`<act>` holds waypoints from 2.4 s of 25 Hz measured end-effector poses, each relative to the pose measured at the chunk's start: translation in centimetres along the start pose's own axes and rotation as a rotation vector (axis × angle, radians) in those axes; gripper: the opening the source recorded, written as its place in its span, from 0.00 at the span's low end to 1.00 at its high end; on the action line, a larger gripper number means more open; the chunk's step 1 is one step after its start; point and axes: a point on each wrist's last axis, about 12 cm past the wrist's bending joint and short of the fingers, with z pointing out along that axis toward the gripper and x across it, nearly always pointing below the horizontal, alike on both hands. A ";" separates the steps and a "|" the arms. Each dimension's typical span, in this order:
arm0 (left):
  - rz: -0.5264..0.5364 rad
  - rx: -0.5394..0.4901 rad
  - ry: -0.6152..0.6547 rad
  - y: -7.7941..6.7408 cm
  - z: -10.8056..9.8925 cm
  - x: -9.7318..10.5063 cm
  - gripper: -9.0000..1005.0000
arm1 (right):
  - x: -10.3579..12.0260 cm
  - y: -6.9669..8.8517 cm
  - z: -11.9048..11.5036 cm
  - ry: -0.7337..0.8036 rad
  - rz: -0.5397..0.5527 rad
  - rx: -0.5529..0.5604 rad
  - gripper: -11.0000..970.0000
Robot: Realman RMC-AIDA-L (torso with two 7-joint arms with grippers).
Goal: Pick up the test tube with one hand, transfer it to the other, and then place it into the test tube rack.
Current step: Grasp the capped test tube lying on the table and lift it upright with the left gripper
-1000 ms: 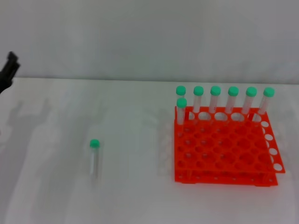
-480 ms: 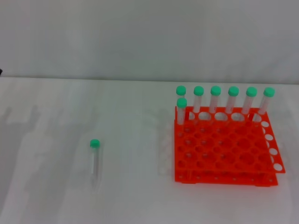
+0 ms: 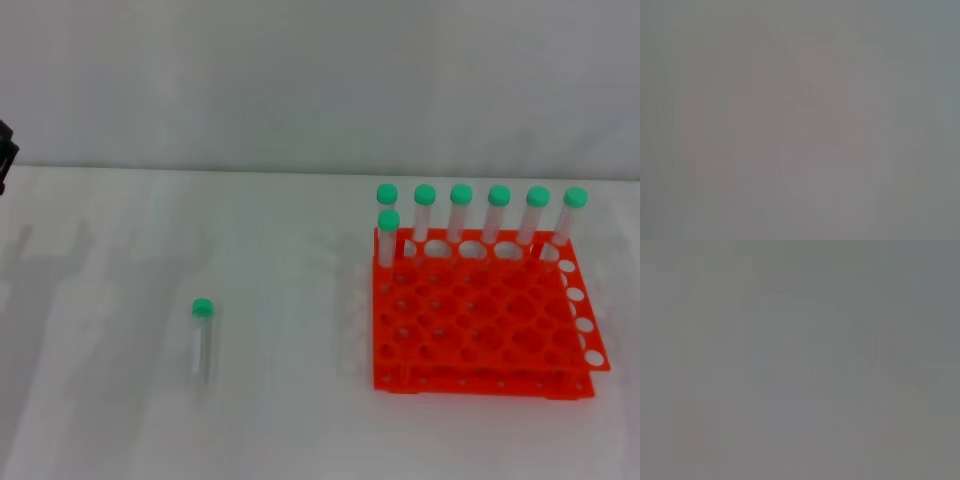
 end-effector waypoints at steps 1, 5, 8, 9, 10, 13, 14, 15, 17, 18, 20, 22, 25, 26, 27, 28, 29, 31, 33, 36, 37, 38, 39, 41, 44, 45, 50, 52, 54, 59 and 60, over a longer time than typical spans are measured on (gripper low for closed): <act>0.000 0.002 0.000 -0.1 0.1 0.0 0.85 | 0.0 0.0 0.0 0.000 -0.002 0.001 0.89; -0.015 -0.016 -0.012 0.0 0.1 0.0 0.85 | 0.0 0.0 0.0 -0.001 -0.005 0.001 0.89; -0.085 -0.141 -0.072 1.2 -0.8 -0.1 0.85 | 0.0 0.0 0.0 -0.001 -0.005 0.001 0.89; -0.106 -0.185 -0.101 1.5 -1.3 -0.1 0.84 | 0.0 0.1 0.0 -0.001 -0.004 0.000 0.89; -0.117 -0.209 -0.117 1.7 -1.6 0.0 0.84 | 0.0 0.1 0.0 -0.002 -0.004 -0.001 0.89; -0.131 -0.235 -0.140 1.7 -2.4 0.3 0.84 | -0.2 0.2 0.2 -0.005 -0.005 -0.003 0.88; -0.131 -0.233 -0.137 1.6 -2.5 0.4 0.84 | -0.2 0.2 0.3 -0.008 -0.005 -0.005 0.88; -0.130 -0.230 -0.130 1.5 -2.5 0.5 0.84 | -0.3 0.3 0.4 -0.010 -0.006 -0.007 0.88; -0.137 -0.231 -0.121 1.4 -2.6 0.8 0.84 | -0.5 0.4 0.6 -0.016 -0.008 -0.011 0.88; -0.144 -0.232 -0.117 1.3 -2.6 0.9 0.84 | -0.6 0.5 0.8 -0.019 -0.013 -0.014 0.88; -0.164 -0.235 -0.105 0.7 -2.2 1.2 0.84 | -0.8 0.7 1.0 -0.024 -0.030 -0.015 0.88; -0.181 -0.229 -0.083 -0.1 -1.3 1.6 0.84 | -0.9 0.8 1.2 -0.031 -0.048 -0.010 0.88; -0.175 -0.188 -0.027 -1.4 0.6 1.9 0.84 | -1.1 0.9 1.3 -0.036 -0.057 -0.003 0.88; -0.165 -0.164 0.003 -1.9 1.2 2.1 0.84 | -1.1 0.9 1.4 -0.036 -0.058 -0.002 0.88; -0.152 -0.126 0.049 -2.5 2.1 2.2 0.84 | -1.1 0.8 1.3 -0.036 -0.059 -0.001 0.88; -0.137 -0.086 0.088 -3.0 2.9 2.3 0.84 | -1.1 0.8 1.3 -0.035 -0.060 0.000 0.88; -0.124 -0.050 0.118 -3.5 3.6 2.2 0.84 | -1.1 0.7 1.3 -0.035 -0.062 0.002 0.88; -0.098 0.036 0.178 -4.3 5.1 1.7 0.84 | -1.0 0.6 1.2 -0.035 -0.064 0.004 0.88; -0.091 0.102 0.219 -4.8 6.0 1.0 0.84 | -1.0 0.4 1.1 -0.036 -0.068 0.005 0.88; -0.133 0.180 0.277 -4.9 7.4 -0.8 0.84 | -1.0 0.2 1.0 -0.035 -0.068 0.013 0.88; -0.176 0.208 0.314 -4.7 7.8 -1.6 0.84 | -1.0 0.2 1.0 -0.036 -0.067 0.015 0.88; -0.216 0.237 0.352 -4.5 8.2 -2.4 0.84 | -1.0 0.1 1.0 -0.038 -0.066 0.018 0.88; -0.242 0.259 0.386 -4.4 8.5 -3.1 0.84 | -1.1 0.1 1.1 -0.039 -0.066 0.018 0.88; -0.284 0.318 0.468 -4.1 9.1 -4.9 0.84 | -1.2 0.1 1.2 -0.044 -0.067 0.017 0.88; -0.323 0.399 0.575 -4.1 9.5 -7.2 0.84 | -1.6 0.1 1.5 -0.058 -0.069 0.011 0.88; -0.332 0.414 0.631 -4.1 9.6 -8.1 0.84 | -1.7 0.1 1.6 -0.063 -0.069 0.011 0.87; -0.290 0.332 0.898 -4.4 10.0 -10.7 0.84 | -2.3 0.3 1.9 -0.092 -0.072 0.002 0.87; -0.252 0.294 0.988 -4.6 10.0 -11.5 0.84 | -2.4 0.3 2.0 -0.099 -0.073 0.000 0.87; -0.229 0.247 1.088 -4.7 10.0 -12.4 0.84 | -2.6 0.3 2.0 -0.108 -0.073 -0.001 0.87; -0.219 0.169 1.239 -5.0 10.3 -14.9 0.84 | -2.8 0.4 2.2 -0.122 -0.074 -0.004 0.87; -0.224 0.161 1.264 -5.0 10.2 -15.4 0.84 | -2.9 0.4 2.2 -0.125 -0.074 -0.005 0.87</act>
